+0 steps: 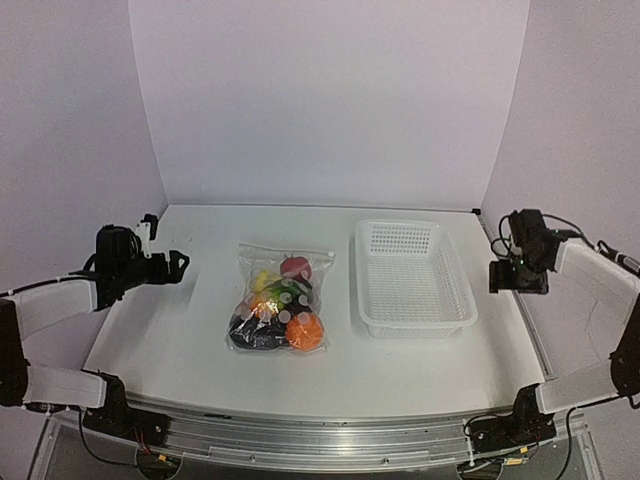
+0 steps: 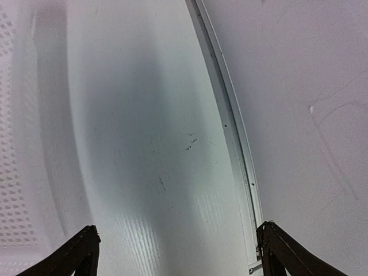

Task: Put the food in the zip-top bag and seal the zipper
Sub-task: Reset both arms

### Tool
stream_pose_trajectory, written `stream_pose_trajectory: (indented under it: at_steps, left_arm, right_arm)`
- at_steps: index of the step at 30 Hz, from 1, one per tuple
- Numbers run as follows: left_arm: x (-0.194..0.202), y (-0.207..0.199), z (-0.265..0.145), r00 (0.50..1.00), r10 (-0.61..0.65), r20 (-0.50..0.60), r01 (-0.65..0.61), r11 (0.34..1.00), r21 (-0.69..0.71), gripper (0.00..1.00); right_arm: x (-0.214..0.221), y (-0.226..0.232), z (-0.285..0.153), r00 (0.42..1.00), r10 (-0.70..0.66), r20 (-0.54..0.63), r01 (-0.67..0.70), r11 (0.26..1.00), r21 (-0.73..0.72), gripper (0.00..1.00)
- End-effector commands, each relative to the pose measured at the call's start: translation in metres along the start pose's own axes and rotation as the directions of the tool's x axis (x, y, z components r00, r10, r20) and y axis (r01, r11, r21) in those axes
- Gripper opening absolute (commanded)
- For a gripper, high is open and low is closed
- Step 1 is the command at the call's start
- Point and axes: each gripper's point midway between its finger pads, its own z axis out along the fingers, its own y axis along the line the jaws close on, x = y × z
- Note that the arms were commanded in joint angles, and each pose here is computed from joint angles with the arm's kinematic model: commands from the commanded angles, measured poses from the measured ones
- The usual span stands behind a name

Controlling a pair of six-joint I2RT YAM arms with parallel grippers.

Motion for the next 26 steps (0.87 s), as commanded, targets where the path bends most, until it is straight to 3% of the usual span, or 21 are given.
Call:
stream_pose_trajectory:
  at_steps: [1, 9, 17, 26]
  left_arm:
    - [-0.011, 0.034, -0.022, 0.953, -0.062, 0.298, 0.11, 0.983, -0.147, 1.0]
    - [0.024, 0.032, -0.031, 0.947, -0.076, 0.311, 0.109, 0.99, -0.092, 1.0]
    - [0.033, 0.03, -0.031, 0.953, -0.031, 0.301, 0.057, 0.995, -0.076, 1.0]
    - [0.029, 0.033, -0.031, 0.949, 0.009, 0.314, 0.024, 0.994, -0.102, 1.0]
  right_arm:
    - [0.016, -0.004, 0.02, 0.982, 0.126, 0.143, -0.122, 0.992, -0.038, 0.92]
    - [0.043, 0.004, 0.043, 0.968, 0.122, 0.22, -0.106, 0.991, -0.083, 0.92]
    - [0.045, 0.024, 0.048, 0.932, 0.11, 0.345, -0.042, 0.979, -0.2, 0.92]
    - [0.046, 0.032, 0.048, 0.916, 0.114, 0.385, -0.016, 0.968, -0.249, 0.92]
